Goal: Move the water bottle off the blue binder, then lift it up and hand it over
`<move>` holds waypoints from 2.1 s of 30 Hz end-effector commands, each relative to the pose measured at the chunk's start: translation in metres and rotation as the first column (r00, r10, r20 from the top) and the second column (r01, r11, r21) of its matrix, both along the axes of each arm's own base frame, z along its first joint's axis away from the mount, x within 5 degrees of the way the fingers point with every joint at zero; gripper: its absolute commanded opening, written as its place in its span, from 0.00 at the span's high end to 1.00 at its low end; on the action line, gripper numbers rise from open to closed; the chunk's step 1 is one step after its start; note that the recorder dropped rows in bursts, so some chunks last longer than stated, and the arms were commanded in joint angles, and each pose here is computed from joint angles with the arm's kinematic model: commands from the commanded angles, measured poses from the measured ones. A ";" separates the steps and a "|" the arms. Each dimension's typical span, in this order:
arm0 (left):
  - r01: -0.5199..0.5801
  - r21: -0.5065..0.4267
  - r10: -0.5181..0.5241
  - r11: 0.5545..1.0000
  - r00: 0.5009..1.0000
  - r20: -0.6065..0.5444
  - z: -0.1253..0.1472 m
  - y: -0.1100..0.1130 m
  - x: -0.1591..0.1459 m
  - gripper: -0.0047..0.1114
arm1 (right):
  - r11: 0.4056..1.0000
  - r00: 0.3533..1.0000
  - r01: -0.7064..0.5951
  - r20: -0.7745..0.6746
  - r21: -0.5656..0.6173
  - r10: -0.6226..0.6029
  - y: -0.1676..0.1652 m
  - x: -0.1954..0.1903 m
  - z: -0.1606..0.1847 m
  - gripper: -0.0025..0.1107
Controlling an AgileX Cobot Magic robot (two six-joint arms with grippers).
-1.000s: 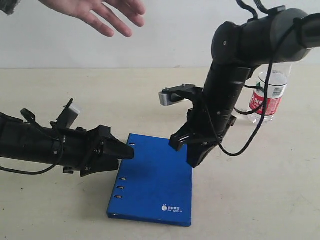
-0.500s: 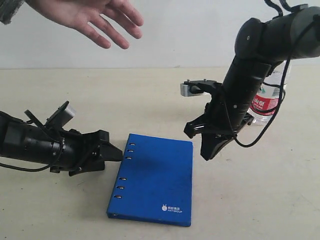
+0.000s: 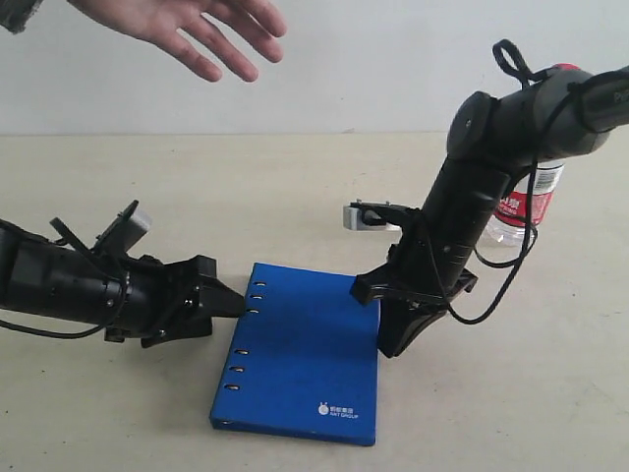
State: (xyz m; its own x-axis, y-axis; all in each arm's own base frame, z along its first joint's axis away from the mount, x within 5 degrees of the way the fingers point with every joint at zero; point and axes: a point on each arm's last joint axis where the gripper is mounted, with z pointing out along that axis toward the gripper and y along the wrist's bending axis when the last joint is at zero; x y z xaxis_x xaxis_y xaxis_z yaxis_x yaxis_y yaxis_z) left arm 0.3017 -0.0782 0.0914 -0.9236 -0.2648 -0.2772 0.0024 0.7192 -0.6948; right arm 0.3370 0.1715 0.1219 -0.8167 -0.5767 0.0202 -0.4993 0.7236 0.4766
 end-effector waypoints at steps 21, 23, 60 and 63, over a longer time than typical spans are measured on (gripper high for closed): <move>0.056 -0.066 -0.061 0.996 0.996 -0.067 -0.023 -0.008 -0.006 0.46 | 0.980 0.991 0.120 0.075 -0.158 -0.109 -0.011 0.012 -0.024 0.97; 0.056 -0.066 -0.061 0.996 0.996 -0.067 -0.023 -0.008 -0.006 0.46 | 0.980 0.991 0.122 0.077 -0.159 -0.111 -0.011 0.012 -0.024 0.97; 0.413 -0.325 -0.307 0.851 0.892 0.330 0.019 -0.034 -0.003 0.46 | 0.990 0.991 0.127 0.025 0.056 -0.128 0.008 0.010 -0.016 0.97; 0.325 -0.346 -0.265 0.881 0.941 0.209 0.013 -0.033 -0.001 0.46 | 0.991 0.992 0.124 0.016 0.058 -0.125 0.008 0.009 -0.016 0.97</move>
